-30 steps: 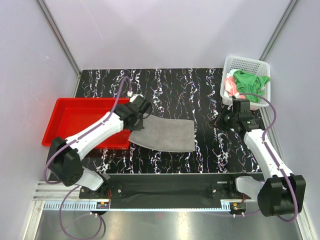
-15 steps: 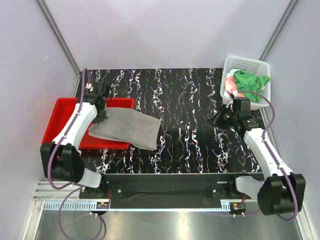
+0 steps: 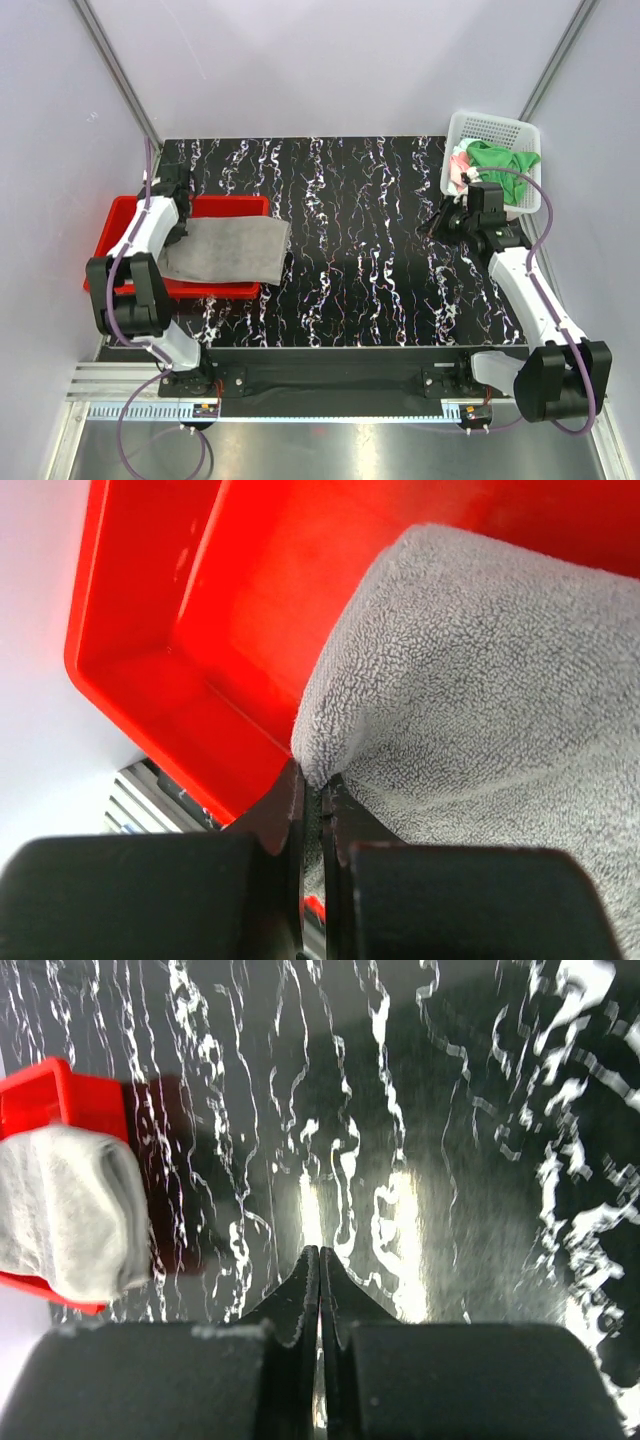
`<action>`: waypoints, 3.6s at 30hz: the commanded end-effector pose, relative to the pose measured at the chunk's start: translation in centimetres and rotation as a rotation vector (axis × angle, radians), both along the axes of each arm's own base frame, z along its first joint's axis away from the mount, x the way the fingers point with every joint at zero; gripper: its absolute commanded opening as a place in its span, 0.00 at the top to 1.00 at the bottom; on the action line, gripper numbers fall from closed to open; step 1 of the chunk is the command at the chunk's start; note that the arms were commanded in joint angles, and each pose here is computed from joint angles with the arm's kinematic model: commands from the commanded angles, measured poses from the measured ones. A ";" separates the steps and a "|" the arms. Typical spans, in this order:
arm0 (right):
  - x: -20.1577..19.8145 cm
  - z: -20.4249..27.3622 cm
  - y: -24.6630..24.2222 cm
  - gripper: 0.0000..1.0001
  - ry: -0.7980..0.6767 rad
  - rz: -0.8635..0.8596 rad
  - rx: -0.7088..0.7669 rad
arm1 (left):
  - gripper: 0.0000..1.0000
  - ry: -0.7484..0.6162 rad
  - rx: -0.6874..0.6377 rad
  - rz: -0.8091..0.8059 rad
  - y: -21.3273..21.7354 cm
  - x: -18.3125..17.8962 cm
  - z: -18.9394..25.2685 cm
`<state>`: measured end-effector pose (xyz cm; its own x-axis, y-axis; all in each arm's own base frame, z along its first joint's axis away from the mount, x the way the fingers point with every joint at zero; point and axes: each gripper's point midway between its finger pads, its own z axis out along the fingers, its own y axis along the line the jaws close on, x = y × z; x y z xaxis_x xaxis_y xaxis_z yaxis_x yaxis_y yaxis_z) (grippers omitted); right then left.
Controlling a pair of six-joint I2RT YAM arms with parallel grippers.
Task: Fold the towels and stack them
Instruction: Neatly place the folded towel into the bin, then grab crumpled towel, then move the towel to the center of the board
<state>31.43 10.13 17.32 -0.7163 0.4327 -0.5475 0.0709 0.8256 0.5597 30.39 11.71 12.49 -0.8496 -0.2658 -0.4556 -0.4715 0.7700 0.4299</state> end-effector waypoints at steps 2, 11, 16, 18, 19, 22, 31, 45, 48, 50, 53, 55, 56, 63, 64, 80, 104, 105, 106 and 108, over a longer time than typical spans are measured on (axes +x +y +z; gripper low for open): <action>1.9 2.8 -1.3 0.98 -0.105 -0.029 -0.077 | 1.00 -0.053 0.132 0.076 3.2 1.9 -0.2; 5.5 4.6 -3.8 0.97 -0.123 -0.113 -0.202 | 1.00 0.074 0.224 0.185 6.4 1.4 -2.8; 7.3 7.8 -4.5 0.95 -0.176 -0.159 -0.212 | 1.00 0.025 0.195 0.238 7.9 1.3 -2.6; 8.1 8.7 -4.3 0.95 -0.194 -0.159 -0.203 | 1.00 0.021 0.212 0.246 8.5 1.6 -2.3; 8.2 8.8 -4.1 0.95 -0.188 -0.152 -0.194 | 1.00 0.020 0.213 0.254 8.9 1.7 -2.2; 8.7 9.0 -3.7 0.95 -0.186 -0.142 -0.176 | 1.00 0.051 0.214 0.279 9.5 1.7 -2.9; 10.2 10.4 -5.4 0.44 -0.225 -0.180 -0.266 | 0.19 -0.187 0.186 0.298 9.0 4.9 5.6; 22.0 4.8 -20.9 0.29 -0.077 -0.426 -0.531 | 0.14 -0.394 -0.289 -0.611 -20.0 5.8 11.7; 24.6 2.4 -22.4 0.30 -0.059 -0.375 -0.564 | 0.15 -0.359 -0.313 -0.710 -22.7 4.6 10.8; 26.2 0.8 -24.0 0.31 -0.030 -0.390 -0.564 | 0.15 -0.359 -0.324 -0.763 -24.3 4.0 11.1; 27.9 -1.4 -25.8 0.32 0.016 -0.416 -0.557 | 0.16 -0.377 -0.349 -0.795 -25.1 3.9 11.7; 28.4 -2.5 -26.3 0.32 0.045 -0.420 -0.567 | 0.16 -0.390 -0.352 -0.801 -25.2 3.9 12.2; 29.1 -3.0 -26.5 0.33 0.039 -0.416 -0.572 | 0.16 -0.395 -0.352 -0.805 -25.3 3.9 12.4; 30.2 -3.2 -28.9 0.48 0.003 -0.471 -0.596 | 0.19 -0.429 -0.344 -0.804 -24.9 3.6 14.0; 30.2 -3.1 -29.0 0.47 -0.003 -0.479 -0.588 | 0.19 -0.445 -0.336 -0.800 -24.6 3.6 14.7; 30.9 -3.9 -29.7 1.00 -0.037 -0.465 -0.414 | 0.19 -0.619 -0.418 -0.854 -25.5 2.2 19.9; 11.0 29.1 -3.2 1.00 -0.545 0.134 0.050 | 0.16 -0.733 -0.486 -0.850 -25.9 1.7 23.4; 10.7 24.8 -2.0 1.00 -0.440 0.154 0.075 | 0.16 -0.722 -0.498 -0.859 -26.1 1.4 23.4; 8.5 24.7 -0.5 1.00 -0.445 0.187 0.087 | 0.16 -0.711 -0.507 -0.865 -26.3 1.4 22.9; 6.0 22.0 4.0 1.00 -0.398 0.293 0.160 | 0.16 -0.695 -0.521 -0.872 -26.5 1.2 22.3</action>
<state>38.67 8.91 47.20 -0.3178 0.3684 -0.8737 -0.3918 0.7880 0.4748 31.84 -13.97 33.54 -0.4701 0.0103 -0.8826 0.2414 0.9633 -0.1173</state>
